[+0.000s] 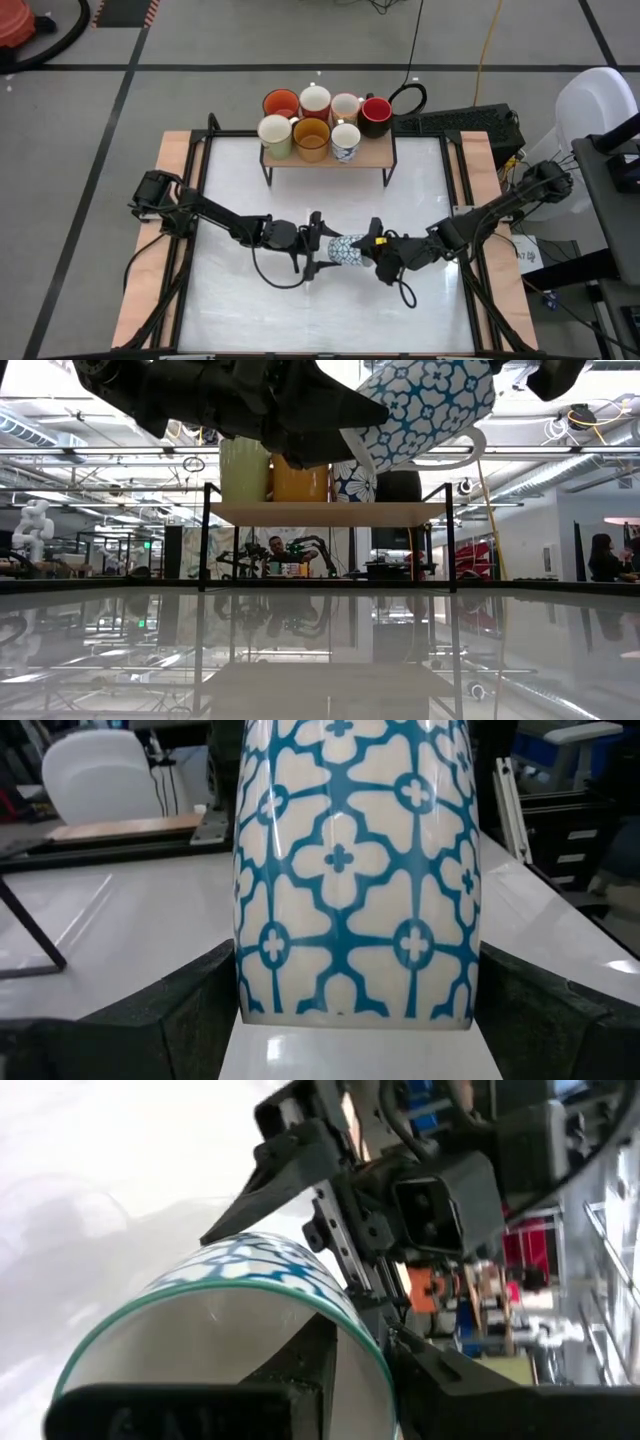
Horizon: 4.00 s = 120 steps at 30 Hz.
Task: Place coffee mugs
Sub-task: Put the light blue patterned mug on the shelf
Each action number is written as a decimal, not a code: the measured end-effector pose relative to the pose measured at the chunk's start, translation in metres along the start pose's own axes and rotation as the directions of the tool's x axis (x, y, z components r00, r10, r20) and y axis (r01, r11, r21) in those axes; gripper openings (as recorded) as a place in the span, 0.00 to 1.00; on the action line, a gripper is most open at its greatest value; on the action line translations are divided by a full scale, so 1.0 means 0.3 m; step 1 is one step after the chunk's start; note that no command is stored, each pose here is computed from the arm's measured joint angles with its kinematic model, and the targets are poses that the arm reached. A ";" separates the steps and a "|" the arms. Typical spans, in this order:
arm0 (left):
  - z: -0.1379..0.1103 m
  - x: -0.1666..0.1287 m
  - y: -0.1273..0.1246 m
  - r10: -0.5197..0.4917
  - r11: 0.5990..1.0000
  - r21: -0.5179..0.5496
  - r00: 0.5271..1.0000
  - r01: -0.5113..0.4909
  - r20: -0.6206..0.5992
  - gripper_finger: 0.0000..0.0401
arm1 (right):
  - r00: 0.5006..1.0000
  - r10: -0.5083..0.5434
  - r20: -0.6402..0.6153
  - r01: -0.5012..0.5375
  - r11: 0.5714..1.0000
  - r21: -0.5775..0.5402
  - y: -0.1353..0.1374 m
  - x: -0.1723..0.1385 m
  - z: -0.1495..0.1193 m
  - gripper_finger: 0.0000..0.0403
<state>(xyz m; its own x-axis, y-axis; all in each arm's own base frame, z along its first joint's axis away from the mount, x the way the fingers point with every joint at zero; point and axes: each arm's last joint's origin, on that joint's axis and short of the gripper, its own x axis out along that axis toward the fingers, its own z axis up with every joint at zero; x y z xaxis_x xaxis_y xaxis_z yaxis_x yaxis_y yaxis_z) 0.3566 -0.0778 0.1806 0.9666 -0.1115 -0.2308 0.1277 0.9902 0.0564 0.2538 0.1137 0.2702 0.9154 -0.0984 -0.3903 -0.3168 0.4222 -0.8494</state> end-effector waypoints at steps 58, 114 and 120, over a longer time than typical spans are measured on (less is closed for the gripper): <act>-0.006 -0.004 0.007 0.152 0.981 0.124 0.988 -0.147 -0.033 0.18 | 0.801 -0.523 -0.290 0.598 0.681 0.423 -0.018 -0.253 0.204 0.63; -0.250 -0.061 -0.244 0.543 0.776 -0.172 0.782 -0.606 -0.305 0.78 | 0.761 -0.524 -0.383 0.648 0.645 0.406 0.049 -0.214 0.135 0.63; -0.244 -0.059 -0.247 0.540 0.789 -0.152 0.790 -0.596 -0.292 0.45 | 0.761 -0.524 -0.382 0.647 0.646 0.404 0.049 -0.213 0.135 0.63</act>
<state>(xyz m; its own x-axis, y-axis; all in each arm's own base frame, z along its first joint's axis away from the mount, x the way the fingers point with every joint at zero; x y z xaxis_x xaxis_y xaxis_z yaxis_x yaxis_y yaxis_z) 0.3138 -0.1430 0.1094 0.7672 0.4711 -0.4353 -0.5088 0.8602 0.0341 0.2005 0.1627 0.2969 0.7679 -0.6404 0.0117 0.4881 0.5732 -0.6582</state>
